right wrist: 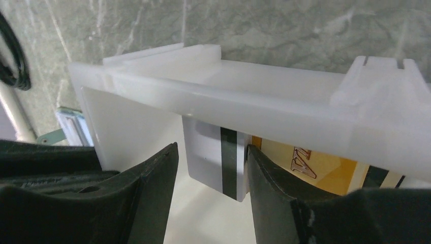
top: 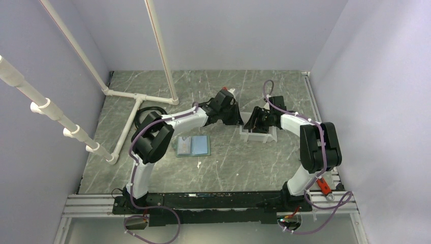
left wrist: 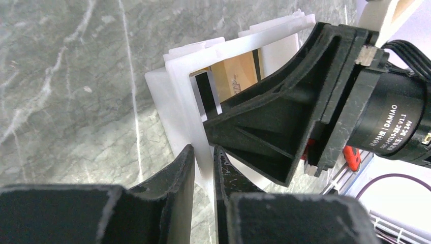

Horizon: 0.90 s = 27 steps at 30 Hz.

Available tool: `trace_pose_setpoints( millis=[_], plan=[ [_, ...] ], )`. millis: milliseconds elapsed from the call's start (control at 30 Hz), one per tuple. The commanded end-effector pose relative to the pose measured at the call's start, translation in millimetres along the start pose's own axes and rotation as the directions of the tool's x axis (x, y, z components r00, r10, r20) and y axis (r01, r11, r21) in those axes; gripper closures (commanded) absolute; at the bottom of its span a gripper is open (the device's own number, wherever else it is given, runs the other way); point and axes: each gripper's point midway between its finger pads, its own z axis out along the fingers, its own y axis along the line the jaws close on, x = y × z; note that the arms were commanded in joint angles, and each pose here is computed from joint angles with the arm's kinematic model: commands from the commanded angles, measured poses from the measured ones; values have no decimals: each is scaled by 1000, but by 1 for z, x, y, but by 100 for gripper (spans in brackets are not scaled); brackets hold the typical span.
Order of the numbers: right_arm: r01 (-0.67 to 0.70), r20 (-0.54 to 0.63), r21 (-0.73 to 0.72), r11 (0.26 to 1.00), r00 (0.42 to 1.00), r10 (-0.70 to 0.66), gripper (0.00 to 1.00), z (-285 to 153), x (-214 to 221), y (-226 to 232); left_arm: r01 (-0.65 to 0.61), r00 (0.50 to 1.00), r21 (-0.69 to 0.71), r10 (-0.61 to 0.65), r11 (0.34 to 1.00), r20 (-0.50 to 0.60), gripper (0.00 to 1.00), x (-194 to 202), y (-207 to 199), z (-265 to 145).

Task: Put the credit cards into the card holder
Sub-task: Pick up the credit card from the storage box.

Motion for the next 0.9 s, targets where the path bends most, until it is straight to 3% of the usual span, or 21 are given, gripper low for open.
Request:
trace_pose_setpoints(
  millis=[0, 500, 867],
  plan=[
    [21, -77, -270, 963, 996, -44, 47, -3, 9, 53, -57, 998, 85, 59, 995, -18, 93, 2, -19, 6],
    [46, 33, -404, 913, 999, -36, 66, -25, -2, 72, -78, 997, 109, 78, 991, 2, 95, -6, -25, -3],
    [26, 54, -241, 970, 998, -13, 60, -4, -5, 37, -69, 997, 126, 71, 990, -5, 95, -4, -28, -3]
  ],
)
